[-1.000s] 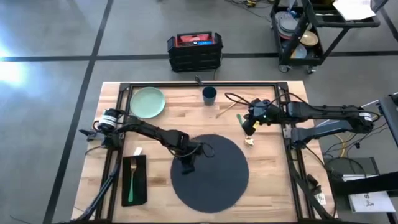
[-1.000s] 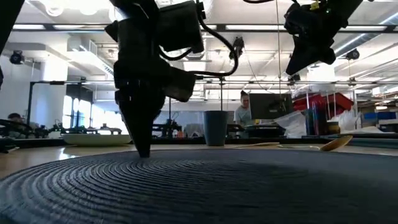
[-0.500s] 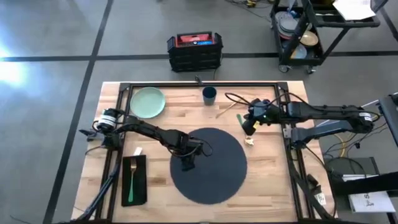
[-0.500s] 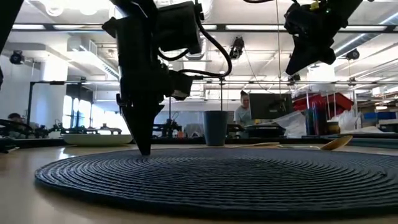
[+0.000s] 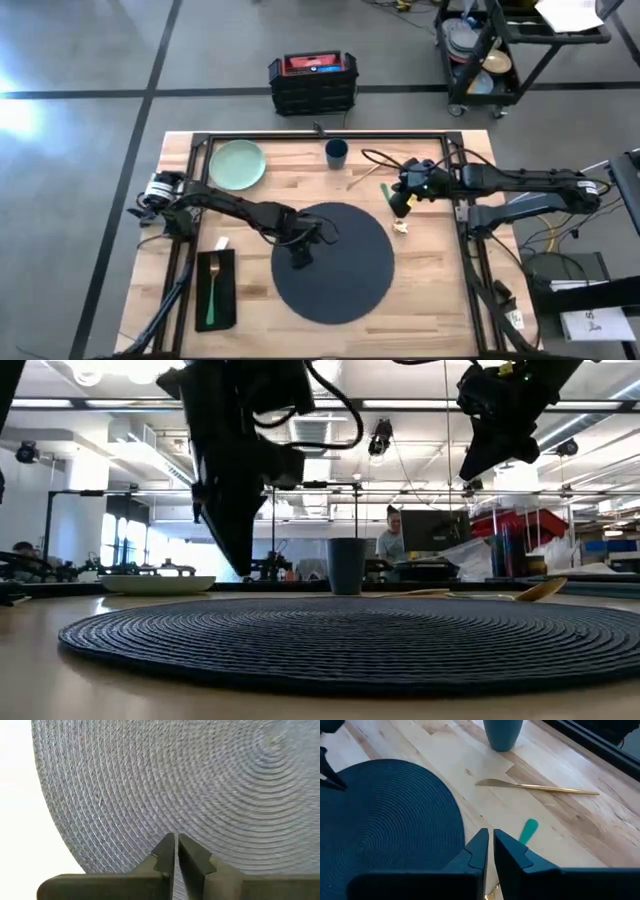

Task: Set table place
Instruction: Put the gold knife on the black table mat

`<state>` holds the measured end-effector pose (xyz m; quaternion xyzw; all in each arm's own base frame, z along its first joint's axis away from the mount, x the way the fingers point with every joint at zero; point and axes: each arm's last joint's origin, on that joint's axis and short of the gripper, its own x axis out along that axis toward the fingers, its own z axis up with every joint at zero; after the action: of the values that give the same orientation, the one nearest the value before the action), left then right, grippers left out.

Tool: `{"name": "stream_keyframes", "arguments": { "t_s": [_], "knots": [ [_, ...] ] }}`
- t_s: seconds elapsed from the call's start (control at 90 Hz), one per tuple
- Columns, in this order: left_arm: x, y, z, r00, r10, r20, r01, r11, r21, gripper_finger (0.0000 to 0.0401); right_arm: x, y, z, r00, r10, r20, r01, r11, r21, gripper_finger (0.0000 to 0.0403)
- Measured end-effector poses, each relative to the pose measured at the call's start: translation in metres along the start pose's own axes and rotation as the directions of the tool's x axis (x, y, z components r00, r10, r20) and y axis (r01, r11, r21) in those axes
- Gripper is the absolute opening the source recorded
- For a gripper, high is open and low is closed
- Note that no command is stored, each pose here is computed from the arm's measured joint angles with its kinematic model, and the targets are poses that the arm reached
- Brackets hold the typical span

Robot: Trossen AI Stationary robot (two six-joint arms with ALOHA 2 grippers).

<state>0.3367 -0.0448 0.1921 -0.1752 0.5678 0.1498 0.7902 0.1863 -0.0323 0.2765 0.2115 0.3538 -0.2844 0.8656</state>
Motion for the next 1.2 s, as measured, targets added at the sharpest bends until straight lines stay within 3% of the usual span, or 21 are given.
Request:
{"name": "stream_keyframes", "arguments": {
  "t_s": [0.144, 0.3, 0.511, 0.611, 0.856, 1.2],
  "knots": [
    [-0.023, -0.002, 0.005, 0.993, -0.068, 0.099, 0.073, 0.996, -0.054, 0.0018, 0.0, 0.0, 0.0, 1.0, 0.0, 0.0, 0.0, 1.0, 0.0, 0.0014],
    [-0.046, -0.003, 0.016, 0.956, -0.143, 0.255, 0.156, 0.987, -0.033, 0.001, 0.0, -0.001, 0.001, 0.999, -0.027, 0.017, 0.027, 1.0, 0.006, 0.0014],
    [-0.064, 0.009, 0.032, 0.904, -0.16, 0.397, 0.14, 0.987, 0.079, 0.0002, 0.018, -0.002, 0.001, 0.991, -0.136, -0.011, 0.136, 0.975, 0.177, 0.0014],
    [-0.065, 0.02, 0.038, 0.902, -0.123, 0.414, 0.085, 0.99, 0.109, 0.0002, 0.039, -0.002, 0.001, 0.982, -0.166, -0.084, 0.182, 0.957, 0.227, 0.0014],
    [-0.063, 0.038, 0.046, 0.908, -0.08, 0.412, 0.031, 0.992, 0.124, 0.0002, 0.088, -0.008, -0.006, 0.931, -0.227, -0.287, 0.292, 0.933, 0.209, 0.0014],
    [-0.06, 0.04, 0.04, 0.931, -0.057, 0.361, -0.008, 0.984, 0.176, 0.0002, 0.12, -0.021, -0.013, 0.873, -0.212, -0.44, 0.346, 0.904, 0.251, 0.002]
  ]
}}
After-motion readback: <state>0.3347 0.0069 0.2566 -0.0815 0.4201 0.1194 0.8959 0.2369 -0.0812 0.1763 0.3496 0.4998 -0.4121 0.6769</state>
